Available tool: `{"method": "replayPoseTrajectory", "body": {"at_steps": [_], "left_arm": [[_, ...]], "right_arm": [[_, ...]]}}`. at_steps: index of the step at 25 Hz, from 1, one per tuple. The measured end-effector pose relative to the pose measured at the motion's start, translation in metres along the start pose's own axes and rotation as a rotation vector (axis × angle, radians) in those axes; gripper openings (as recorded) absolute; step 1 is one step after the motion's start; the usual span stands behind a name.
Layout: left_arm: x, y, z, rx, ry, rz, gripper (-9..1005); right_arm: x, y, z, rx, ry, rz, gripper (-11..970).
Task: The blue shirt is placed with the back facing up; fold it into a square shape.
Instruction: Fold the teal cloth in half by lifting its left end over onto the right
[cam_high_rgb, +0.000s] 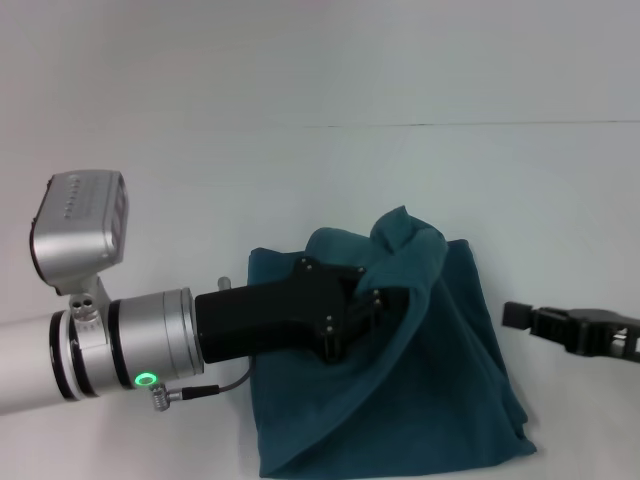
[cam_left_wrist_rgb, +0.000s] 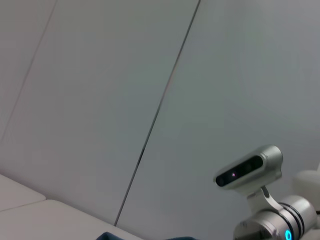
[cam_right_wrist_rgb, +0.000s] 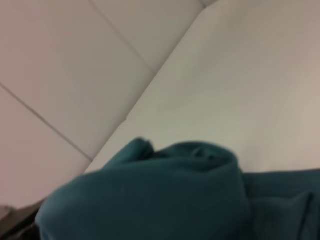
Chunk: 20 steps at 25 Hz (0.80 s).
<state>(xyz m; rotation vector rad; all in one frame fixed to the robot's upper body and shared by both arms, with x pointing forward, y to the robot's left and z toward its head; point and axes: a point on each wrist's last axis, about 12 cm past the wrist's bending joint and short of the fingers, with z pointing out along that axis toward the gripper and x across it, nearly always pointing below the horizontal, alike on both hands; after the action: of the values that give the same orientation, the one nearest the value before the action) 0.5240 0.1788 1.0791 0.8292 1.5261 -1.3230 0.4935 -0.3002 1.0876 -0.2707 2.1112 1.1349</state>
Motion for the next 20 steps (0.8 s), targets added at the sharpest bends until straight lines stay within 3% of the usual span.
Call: {"method": "replayPoseTrajectory", "body": {"at_steps": [13,18,20], "left_arm": [[0.011,-0.006,0.001,0.026,0.024,0.048,41],[0.015,-0.009,0.004,0.048,0.052,0.060,213],[0.015,-0.009,0.004,0.050,0.056,0.057,467]], "right_arm": [[-0.024,-0.006,-0.012,0.034,-0.082,-0.033,116],[-0.032,-0.004,-0.007,0.026,-0.083,-0.052,120],[-0.034,-0.003,-0.006,0.023,-0.085,-0.057,122]]}}
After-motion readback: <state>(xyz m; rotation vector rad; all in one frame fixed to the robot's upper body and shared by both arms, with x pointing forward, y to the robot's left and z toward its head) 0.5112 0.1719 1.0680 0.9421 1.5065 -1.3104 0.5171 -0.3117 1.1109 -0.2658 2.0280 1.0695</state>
